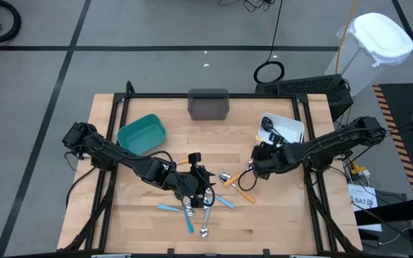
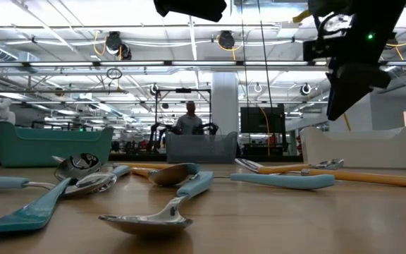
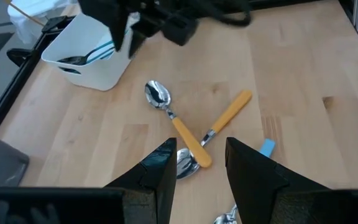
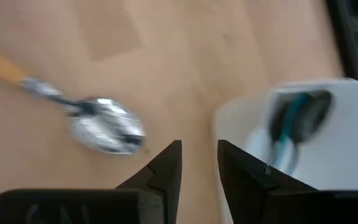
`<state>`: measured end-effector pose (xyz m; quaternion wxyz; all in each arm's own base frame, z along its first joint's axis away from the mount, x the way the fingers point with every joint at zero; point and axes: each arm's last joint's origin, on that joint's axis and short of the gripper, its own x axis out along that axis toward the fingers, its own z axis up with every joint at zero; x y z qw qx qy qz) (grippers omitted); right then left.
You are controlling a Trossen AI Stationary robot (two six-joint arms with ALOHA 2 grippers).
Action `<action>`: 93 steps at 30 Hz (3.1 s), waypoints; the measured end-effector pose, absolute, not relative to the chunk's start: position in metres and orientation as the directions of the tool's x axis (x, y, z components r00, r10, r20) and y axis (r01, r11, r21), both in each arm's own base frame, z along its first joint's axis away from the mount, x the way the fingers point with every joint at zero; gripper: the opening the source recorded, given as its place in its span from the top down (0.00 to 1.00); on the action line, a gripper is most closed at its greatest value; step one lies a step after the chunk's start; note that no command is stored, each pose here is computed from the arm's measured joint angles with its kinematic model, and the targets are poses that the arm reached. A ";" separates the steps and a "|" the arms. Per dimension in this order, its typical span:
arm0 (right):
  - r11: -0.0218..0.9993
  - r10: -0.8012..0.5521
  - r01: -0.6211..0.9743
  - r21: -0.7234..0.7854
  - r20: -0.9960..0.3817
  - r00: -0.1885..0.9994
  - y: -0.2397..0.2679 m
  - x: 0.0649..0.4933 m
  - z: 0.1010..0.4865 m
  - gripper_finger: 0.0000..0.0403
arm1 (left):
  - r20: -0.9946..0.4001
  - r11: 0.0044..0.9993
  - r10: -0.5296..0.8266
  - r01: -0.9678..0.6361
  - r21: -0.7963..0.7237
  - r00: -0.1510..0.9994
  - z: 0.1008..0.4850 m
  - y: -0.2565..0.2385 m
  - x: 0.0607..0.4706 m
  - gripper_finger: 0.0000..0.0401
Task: Sort silverware by color (type)
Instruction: Put the yellow spoon into the green bin
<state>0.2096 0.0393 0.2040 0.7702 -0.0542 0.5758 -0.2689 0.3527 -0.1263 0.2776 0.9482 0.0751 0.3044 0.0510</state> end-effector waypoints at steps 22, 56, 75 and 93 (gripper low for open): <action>0.952 -0.306 0.140 -0.272 -0.854 0.421 0.065 0.228 0.208 0.76 | -0.801 0.940 0.333 -0.243 0.240 0.497 0.252 -0.082 0.332 0.66; 0.950 -0.292 0.041 -0.310 -0.832 0.472 0.066 0.233 0.210 0.76 | -0.846 0.848 0.437 -0.455 0.273 0.306 0.196 -0.038 0.313 0.66; 0.947 -0.280 0.006 -0.322 -0.814 0.510 0.068 0.237 0.212 0.76 | -0.868 0.874 0.401 -0.408 0.266 0.294 0.169 -0.036 0.318 0.66; 0.946 -0.281 0.002 -0.324 -0.814 0.508 0.068 0.237 0.212 0.76 | -0.930 0.886 0.337 -0.384 0.259 0.150 0.123 -0.014 0.329 0.66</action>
